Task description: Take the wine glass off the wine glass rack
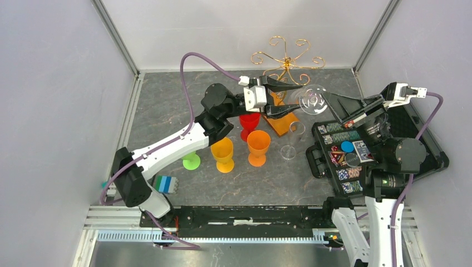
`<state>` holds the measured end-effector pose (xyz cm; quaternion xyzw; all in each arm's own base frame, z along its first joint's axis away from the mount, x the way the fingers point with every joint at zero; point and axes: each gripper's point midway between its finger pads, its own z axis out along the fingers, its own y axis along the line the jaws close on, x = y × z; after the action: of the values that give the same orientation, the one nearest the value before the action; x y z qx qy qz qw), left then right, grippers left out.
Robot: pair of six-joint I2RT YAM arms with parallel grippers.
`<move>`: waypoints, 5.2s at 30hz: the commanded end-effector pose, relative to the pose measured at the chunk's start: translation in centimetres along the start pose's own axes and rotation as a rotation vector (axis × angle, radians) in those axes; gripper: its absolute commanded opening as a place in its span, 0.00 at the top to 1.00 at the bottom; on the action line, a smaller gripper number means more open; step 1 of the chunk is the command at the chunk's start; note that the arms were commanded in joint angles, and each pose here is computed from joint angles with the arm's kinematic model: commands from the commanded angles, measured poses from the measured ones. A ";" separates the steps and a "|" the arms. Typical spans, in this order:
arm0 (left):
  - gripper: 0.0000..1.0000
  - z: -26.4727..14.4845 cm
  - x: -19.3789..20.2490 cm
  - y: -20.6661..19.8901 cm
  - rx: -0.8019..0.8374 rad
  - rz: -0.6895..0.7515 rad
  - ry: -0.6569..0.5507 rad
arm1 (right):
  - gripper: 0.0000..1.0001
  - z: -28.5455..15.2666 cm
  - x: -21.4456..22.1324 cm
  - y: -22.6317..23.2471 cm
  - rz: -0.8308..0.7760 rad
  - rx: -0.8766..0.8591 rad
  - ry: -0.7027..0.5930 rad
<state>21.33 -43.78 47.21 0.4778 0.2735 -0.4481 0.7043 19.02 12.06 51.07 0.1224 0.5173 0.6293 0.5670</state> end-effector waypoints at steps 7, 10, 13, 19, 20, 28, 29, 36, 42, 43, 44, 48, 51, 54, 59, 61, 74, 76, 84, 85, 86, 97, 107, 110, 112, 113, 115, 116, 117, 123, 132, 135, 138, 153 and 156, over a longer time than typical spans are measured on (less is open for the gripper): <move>0.47 1.8 -0.4 -2.5 0.208 0.001 -0.023 | 1.00 -0.4 0.0 1.8 -0.029 -0.074 -0.011; 0.53 2.4 -0.1 -2.6 0.206 -0.008 -0.026 | 1.00 -0.4 -0.1 1.6 -0.031 -0.068 -0.014; 0.57 2.8 -0.1 -2.7 0.204 -0.014 -0.033 | 1.00 -0.3 0.0 1.5 -0.031 -0.065 -0.013; 0.62 3.3 -0.3 -2.6 0.193 -0.011 -0.046 | 1.00 -0.3 0.1 1.1 -0.022 -0.052 -0.005; 0.64 3.4 -0.3 -2.6 0.192 -0.011 -0.047 | 1.00 -0.3 0.1 1.0 -0.019 -0.050 -0.004; 0.92 3.5 -0.9 -2.4 0.186 -0.005 -0.050 | 1.00 -0.3 0.0 0.9 -0.017 -0.046 -0.013; 0.98 3.5 -0.9 -2.3 0.179 -0.006 -0.048 | 1.00 -0.3 -0.1 0.8 -0.018 -0.043 -0.016; 0.98 3.3 -1.6 -1.6 0.128 -0.010 -0.063 | 0.87 0.0 -0.4 0.1 -0.033 -0.023 -0.034; 0.98 2.9 -2.2 -0.1 0.016 -0.044 -0.066 | 0.27 0.3 -1.1 -1.4 -0.093 0.013 -0.067; 0.98 2.7 -2.4 0.2 -0.007 -0.050 -0.064 | 0.22 0.3 -1.4 -1.8 -0.129 0.023 -0.082; 0.98 2.6 -2.4 0.6 -0.030 -0.058 -0.058 | 0.18 0.3 -1.7 -2.2 -0.152 0.045 -0.100; 0.98 1.5 -3.1 2.8 -0.182 -0.097 -0.037 | 0.08 -0.3 -2.4 -3.8 -0.236 0.096 -0.154; 0.98 0.3 -4.7 4.9 -0.329 -0.159 -0.049 | 0.02 -0.9 -2.2 -5.3 -0.279 0.123 -0.171; 0.98 -1.2 -6.9 7.2 -0.483 -0.244 -0.075 | 0.02 -1.4 -1.3 -6.8 -0.273 0.102 -0.159; 0.98 -4.2 -10.3 9.6 -0.678 -0.377 -0.139 | 0.02 -1.2 -0.4 -6.5 -0.230 -0.007 -0.139; 0.98 -5.3 -11.1 10.4 -0.719 -0.442 -0.148 | 0.02 -0.8 -0.3 -5.3 -0.229 -0.069 -0.129; 0.98 -15.7 -12.0 16.7 -0.836 -0.780 -0.292 | 0.10 6.3 8.0 -1.6 -0.105 -0.329 0.070; 0.98 -16.6 -12.3 16.7 -0.867 -0.783 -0.312 | 0.18 6.6 8.6 -0.3 -0.079 -0.376 0.038; 0.98 -19.0 -13.8 15.2 -0.909 -0.807 -0.417 | 0.15 10.6 12.5 0.6 0.035 -0.383 0.094; 0.98 -19.2 -13.8 14.9 -0.907 -0.808 -0.430 | 0.15 10.9 12.8 0.7 0.047 -0.383 0.095; 0.98 -19.3 -14.1 14.7 -0.892 -0.801 -0.448 | 0.15 11.2 13.0 0.6 0.055 -0.380 0.093; 0.98 -19.4 -16.1 13.7 -0.790 -0.653 -0.547 | 0.31 12.2 14.9 2.1 0.193 -0.413 0.122; 0.98 -19.0 -16.7 12.7 -0.719 -0.651 -0.576 | 0.42 13.3 15.3 4.0 0.229 -0.499 0.100; 0.98 -19.1 -17.0 12.3 -0.707 -0.649 -0.582 | 0.48 13.8 15.4 4.4 0.215 -0.513 0.088; 0.98 -19.2 -17.3 12.0 -0.701 -0.642 -0.588 | 0.52 13.9 15.5 4.7 0.217 -0.528 0.080; 0.98 -19.3 -17.2 11.9 -0.703 -0.639 -0.587 | 0.55 13.9 15.6 4.6 0.218 -0.528 0.079; 0.98 -19.5 -17.3 11.7 -0.702 -0.634 -0.590 | 0.61 14.0 15.8 4.6 0.222 -0.524 0.078; 0.98 -19.6 -17.4 11.5 -0.698 -0.627 -0.593 | 0.64 14.0 15.8 4.6 0.224 -0.524 0.076; 0.98 -19.6 -17.6 11.3 -0.695 -0.622 -0.596 | 0.67 14.0 15.9 4.5 0.227 -0.523 0.077; 0.90 -20.1 -18.0 10.3 -0.685 -0.602 -0.599 | 0.95 14.3 16.0 4.9 0.239 -0.537 0.068; 0.32 -21.3 -18.2 9.0 -0.737 -0.518 -0.536 | 1.00 15.4 16.8 4.3 0.149 -0.485 0.079; 0.12 -22.1 -17.1 8.9 -0.804 -0.509 -0.459 | 1.00 15.9 16.8 3.8 0.066 -0.446 0.068; 0.03 -22.7 -15.0 8.6 -0.870 -0.521 -0.333 | 1.00 16.5 16.7 3.0 -0.043 -0.404 0.051; 0.00 -30.6 -6.7 4.9 -1.168 -0.472 0.361 | 1.00 18.2 20.7 -8.6 -0.865 -0.020 0.422; 0.00 -32.0 -7.4 4.7 -1.213 -0.417 0.403 | 1.00 16.7 21.8 -11.1 -0.983 0.011 0.556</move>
<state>24.45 -13.79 44.19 -0.0108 0.6524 -0.3376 0.6784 30.18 37.96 44.24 -0.1871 0.6050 0.4210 0.6494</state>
